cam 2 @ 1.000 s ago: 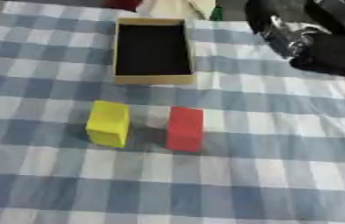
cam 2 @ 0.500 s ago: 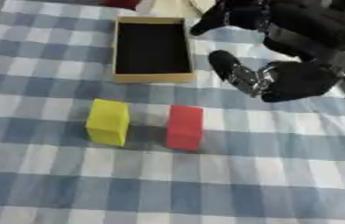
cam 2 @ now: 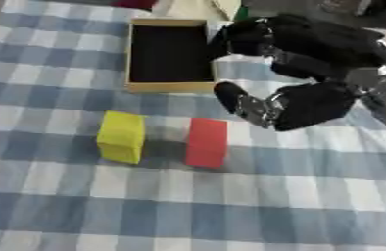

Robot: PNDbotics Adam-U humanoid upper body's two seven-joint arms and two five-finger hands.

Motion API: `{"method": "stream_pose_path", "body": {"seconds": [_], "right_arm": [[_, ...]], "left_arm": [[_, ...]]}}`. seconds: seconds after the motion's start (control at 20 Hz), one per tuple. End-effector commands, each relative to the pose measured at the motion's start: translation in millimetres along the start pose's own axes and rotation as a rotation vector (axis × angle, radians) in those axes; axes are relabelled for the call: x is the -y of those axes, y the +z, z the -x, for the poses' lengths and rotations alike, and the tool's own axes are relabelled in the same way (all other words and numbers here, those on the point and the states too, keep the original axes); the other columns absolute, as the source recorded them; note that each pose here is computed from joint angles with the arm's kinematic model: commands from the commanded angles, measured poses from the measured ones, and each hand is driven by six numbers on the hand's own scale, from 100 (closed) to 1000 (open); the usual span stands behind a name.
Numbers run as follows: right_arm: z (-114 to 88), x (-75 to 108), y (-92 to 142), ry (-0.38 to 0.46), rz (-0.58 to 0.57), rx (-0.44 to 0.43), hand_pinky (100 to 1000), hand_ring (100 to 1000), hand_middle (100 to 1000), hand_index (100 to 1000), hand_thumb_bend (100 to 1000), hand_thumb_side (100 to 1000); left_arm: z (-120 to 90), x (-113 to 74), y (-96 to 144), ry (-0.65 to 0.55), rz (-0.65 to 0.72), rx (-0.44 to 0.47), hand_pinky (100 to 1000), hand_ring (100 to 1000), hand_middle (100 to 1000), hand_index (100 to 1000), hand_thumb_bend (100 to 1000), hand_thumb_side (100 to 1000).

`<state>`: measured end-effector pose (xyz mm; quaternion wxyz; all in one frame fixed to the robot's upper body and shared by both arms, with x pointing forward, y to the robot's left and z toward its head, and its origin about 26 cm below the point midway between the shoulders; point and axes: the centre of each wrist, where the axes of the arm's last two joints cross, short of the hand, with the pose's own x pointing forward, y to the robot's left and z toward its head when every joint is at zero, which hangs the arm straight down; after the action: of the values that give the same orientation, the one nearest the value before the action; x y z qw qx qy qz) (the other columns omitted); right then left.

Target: Pick up objects on the table and place them in the box.

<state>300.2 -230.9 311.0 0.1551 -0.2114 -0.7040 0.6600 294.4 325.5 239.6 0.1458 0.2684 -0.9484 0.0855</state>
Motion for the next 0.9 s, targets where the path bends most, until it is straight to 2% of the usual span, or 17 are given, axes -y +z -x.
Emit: {"method": "stream_pose_path", "body": {"seconds": [0.05, 0.4, 0.7, 0.9], "right_arm": [[-5, 5.3, -2, -0.004, -0.015, -0.035, 842, 886, 784, 889, 235, 892], [-10, 3.2, -11, -0.111, -0.069, -0.095, 853, 897, 759, 890, 475, 707], [-12, 1.5, -15, -0.175, -0.121, -0.125, 859, 891, 729, 881, 502, 549], [-13, -0.4, -16, -0.188, -0.145, -0.155, 872, 893, 729, 878, 484, 462]], "left_arm": [[-6, -1.7, -9, -0.001, 0.019, 0.039, 655, 688, 657, 896, 164, 918], [-5, -1.7, -8, 0.0, 0.019, 0.034, 655, 687, 657, 895, 163, 918], [-5, -1.6, -8, 0.0, 0.019, 0.029, 655, 687, 657, 895, 162, 918], [-5, -1.7, -8, 0.0, 0.019, 0.028, 655, 686, 657, 895, 160, 917]]}}
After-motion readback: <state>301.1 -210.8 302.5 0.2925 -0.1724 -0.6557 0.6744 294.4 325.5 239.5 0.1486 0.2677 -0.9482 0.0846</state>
